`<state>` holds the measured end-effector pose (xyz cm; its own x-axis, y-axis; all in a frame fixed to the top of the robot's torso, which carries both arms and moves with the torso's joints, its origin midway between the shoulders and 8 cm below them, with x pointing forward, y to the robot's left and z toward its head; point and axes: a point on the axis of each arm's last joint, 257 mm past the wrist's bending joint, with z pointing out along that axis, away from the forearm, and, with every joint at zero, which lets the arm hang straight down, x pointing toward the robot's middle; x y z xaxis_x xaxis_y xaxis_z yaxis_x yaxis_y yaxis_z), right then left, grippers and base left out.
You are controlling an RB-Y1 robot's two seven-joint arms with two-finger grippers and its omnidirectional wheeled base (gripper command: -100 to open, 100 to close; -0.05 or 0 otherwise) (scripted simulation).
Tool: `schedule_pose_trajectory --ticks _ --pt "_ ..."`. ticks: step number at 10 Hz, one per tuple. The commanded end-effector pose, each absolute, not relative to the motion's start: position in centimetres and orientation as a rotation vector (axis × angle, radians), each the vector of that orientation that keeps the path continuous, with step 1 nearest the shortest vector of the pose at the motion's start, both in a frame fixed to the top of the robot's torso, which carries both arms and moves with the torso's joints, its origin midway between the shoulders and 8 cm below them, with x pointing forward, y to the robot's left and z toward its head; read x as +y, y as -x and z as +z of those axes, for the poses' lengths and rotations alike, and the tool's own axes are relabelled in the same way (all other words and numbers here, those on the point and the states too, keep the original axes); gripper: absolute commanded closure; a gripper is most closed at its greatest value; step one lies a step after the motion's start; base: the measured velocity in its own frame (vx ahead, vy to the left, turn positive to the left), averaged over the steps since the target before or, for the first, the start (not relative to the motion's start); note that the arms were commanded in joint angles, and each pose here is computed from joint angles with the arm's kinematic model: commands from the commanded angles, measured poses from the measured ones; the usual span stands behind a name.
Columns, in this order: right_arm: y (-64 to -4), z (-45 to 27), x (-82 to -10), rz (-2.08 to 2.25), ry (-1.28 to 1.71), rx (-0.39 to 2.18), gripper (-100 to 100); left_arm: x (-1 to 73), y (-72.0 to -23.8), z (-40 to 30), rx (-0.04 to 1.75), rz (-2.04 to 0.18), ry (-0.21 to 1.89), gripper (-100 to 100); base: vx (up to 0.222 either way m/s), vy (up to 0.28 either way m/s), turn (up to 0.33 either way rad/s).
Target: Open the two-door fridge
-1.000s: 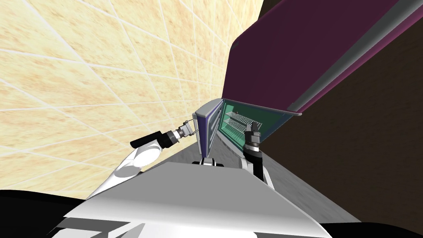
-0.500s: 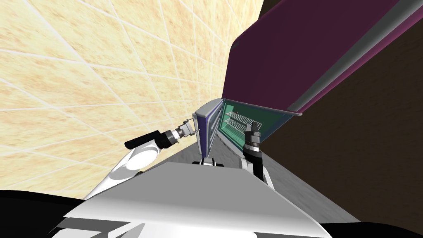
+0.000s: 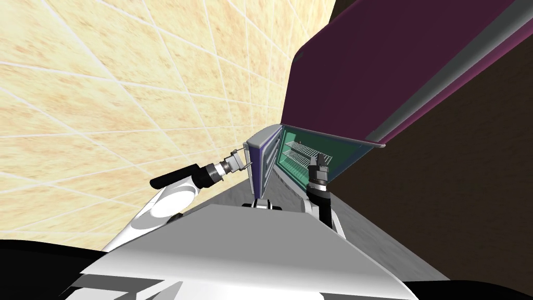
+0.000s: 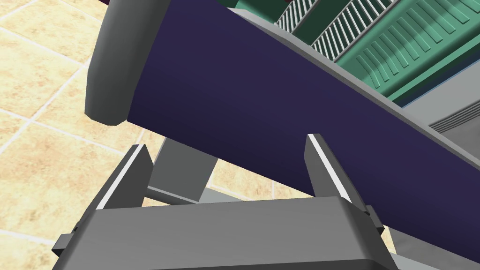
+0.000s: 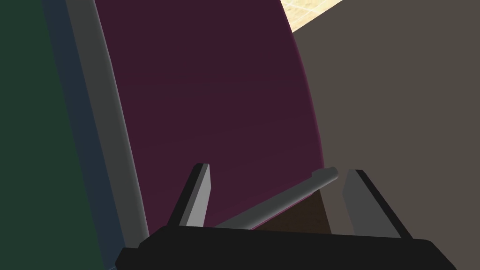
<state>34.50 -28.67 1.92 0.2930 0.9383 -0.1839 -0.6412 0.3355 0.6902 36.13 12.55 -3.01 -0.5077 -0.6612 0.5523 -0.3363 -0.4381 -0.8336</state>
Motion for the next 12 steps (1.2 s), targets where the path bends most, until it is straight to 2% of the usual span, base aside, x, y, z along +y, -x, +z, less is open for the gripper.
schedule_pose_trajectory --ticks 1,6,7,12 --pt "-34.5 1.9 -28.7 1.126 -0.552 0.636 0 12.6 -36.1 -3.0 1.515 -2.042 1.413 100 -0.001 -0.006 -0.002" --pt "-34.5 1.9 -28.7 1.125 -0.552 0.637 0 11.4 -35.7 -2.7 1.560 -2.068 1.391 100 0.056 0.205 -0.075" --pt "-34.5 1.9 -28.7 1.125 -0.552 0.637 0 11.8 -35.8 -2.3 1.562 -2.071 1.392 -100 0.037 0.083 0.030" --pt "-34.5 1.9 -28.7 1.126 -0.552 0.636 0 12.8 -35.5 0.4 1.602 -2.097 1.373 -100 -0.006 -0.061 0.105"
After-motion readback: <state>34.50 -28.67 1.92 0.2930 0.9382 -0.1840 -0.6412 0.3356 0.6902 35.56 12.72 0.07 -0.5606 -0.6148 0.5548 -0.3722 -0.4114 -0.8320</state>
